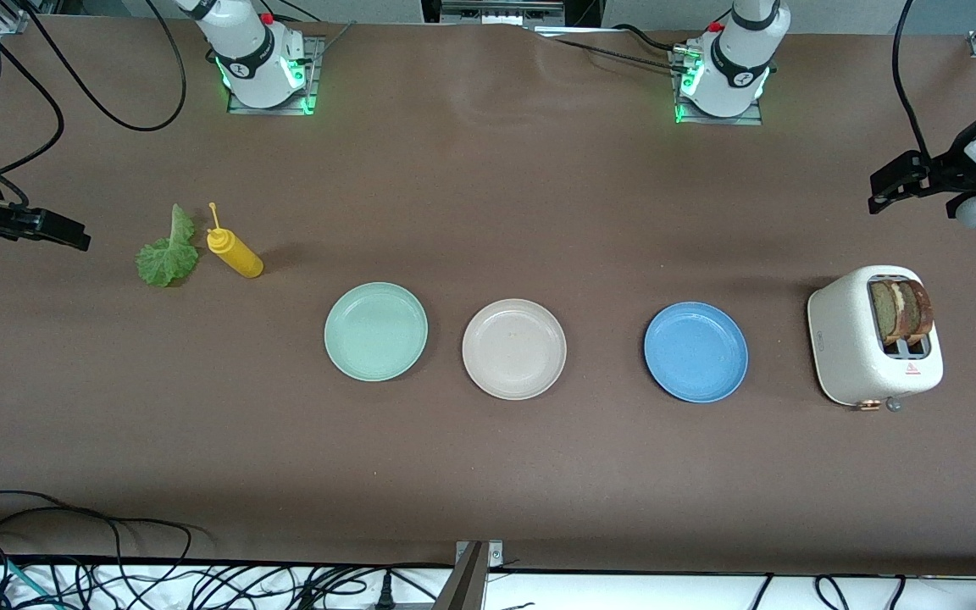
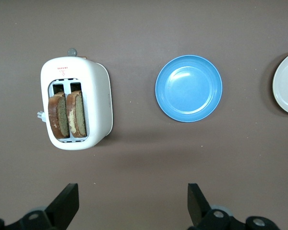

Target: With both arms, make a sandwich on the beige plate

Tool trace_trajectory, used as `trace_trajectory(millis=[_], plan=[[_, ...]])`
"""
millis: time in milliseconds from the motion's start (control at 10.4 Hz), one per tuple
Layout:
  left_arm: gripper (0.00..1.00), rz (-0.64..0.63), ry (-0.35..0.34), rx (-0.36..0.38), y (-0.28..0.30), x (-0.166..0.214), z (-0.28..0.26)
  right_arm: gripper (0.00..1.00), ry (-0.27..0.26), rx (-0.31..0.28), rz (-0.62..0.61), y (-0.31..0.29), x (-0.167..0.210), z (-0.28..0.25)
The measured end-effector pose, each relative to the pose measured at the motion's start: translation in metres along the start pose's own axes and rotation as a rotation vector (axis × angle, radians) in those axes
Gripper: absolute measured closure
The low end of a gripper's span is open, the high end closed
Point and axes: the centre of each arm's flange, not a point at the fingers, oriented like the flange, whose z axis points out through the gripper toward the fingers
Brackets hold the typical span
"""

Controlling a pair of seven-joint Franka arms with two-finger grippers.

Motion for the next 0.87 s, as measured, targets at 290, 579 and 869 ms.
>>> trace_trajectory(millis=[290, 579, 869], plan=[[0.00, 0.000, 0.000, 0.000, 0.0000, 0.0000, 0.0000, 0.00, 0.000, 0.000, -0.002, -0.0003, 0.0000, 0.0000], [0.00, 0.000, 0.000, 0.000, 0.0000, 0.0000, 0.0001, 0.00, -0.003, -0.001, -0.012, -0.0054, 0.0010, 0.0023], [0.00, 0.000, 0.000, 0.000, -0.0001, 0.0001, 0.0002, 0.00, -0.006, -0.001, -0.009, -0.0041, 0.0023, 0.0044]])
